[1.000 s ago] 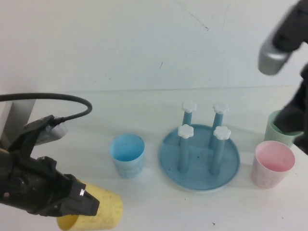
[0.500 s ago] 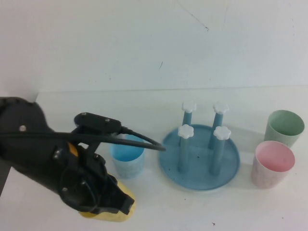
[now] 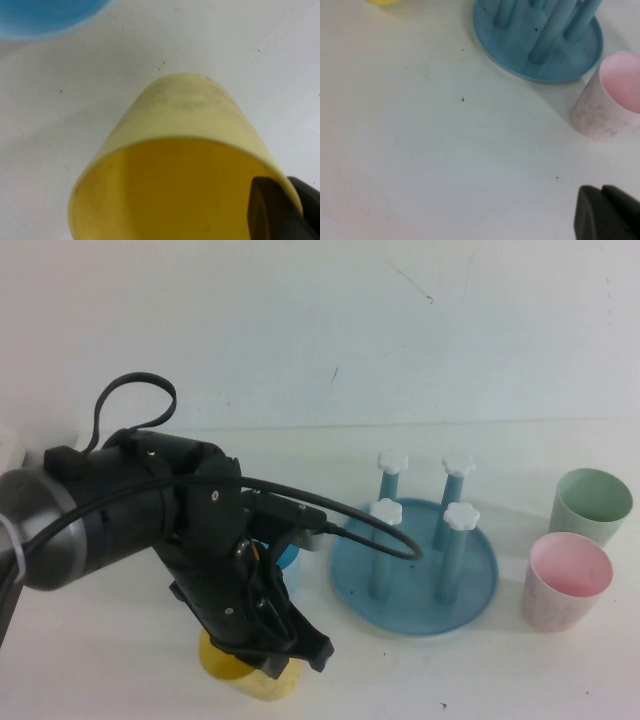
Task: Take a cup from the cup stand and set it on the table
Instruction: Place the cup on the table
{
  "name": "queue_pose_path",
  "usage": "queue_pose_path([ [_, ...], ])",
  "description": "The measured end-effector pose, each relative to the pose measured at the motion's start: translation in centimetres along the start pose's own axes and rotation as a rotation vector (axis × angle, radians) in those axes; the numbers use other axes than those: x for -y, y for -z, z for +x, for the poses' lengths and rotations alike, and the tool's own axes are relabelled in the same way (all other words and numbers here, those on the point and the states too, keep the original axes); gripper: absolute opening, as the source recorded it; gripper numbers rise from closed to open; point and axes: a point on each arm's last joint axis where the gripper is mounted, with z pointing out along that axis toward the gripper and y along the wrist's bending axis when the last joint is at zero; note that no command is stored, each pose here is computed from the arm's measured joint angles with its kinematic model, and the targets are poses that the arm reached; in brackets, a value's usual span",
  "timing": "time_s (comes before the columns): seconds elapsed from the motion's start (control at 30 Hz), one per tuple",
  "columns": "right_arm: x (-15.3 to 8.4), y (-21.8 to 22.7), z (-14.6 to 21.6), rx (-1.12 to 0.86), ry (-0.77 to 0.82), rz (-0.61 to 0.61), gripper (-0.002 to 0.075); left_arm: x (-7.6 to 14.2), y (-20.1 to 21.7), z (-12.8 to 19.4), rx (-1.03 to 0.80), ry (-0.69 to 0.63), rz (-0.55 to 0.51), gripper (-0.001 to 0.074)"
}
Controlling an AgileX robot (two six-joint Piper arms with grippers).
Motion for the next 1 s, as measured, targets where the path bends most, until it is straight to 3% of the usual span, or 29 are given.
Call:
queue_pose_path([
  [0.27, -0.1, -0.4, 0.3, 0.007, 0.005, 0.002, 0.0000, 0.0, -0.3, -0.7, 0.035, 0.008, 0.002, 0.0028],
  [0.5, -0.1, -0.4, 0.3, 0.015, 0.006, 0.003, 0.0000, 0.2, -0.3, -0.7, 0.037, 0.014, 0.031, 0.0264],
  [0.67, -0.1, -0.4, 0.3, 0.015, 0.006, 0.003, -0.0001, 0.7, -0.1, -0.9, 0.065, 0.020, 0.079, 0.0316],
  [0.8, -0.1, -0.4, 0.2, 0.017, 0.006, 0.004, -0.0001, 1.1, 1.4, -1.0, 0.150, 0.020, 0.100, 0.0286],
  [1.0, -0.1, -0.4, 0.2, 0.020, 0.006, 0.005, -0.0001, 1.8, 5.6, -0.1, 0.318, -0.031, 0.112, 0.0080],
])
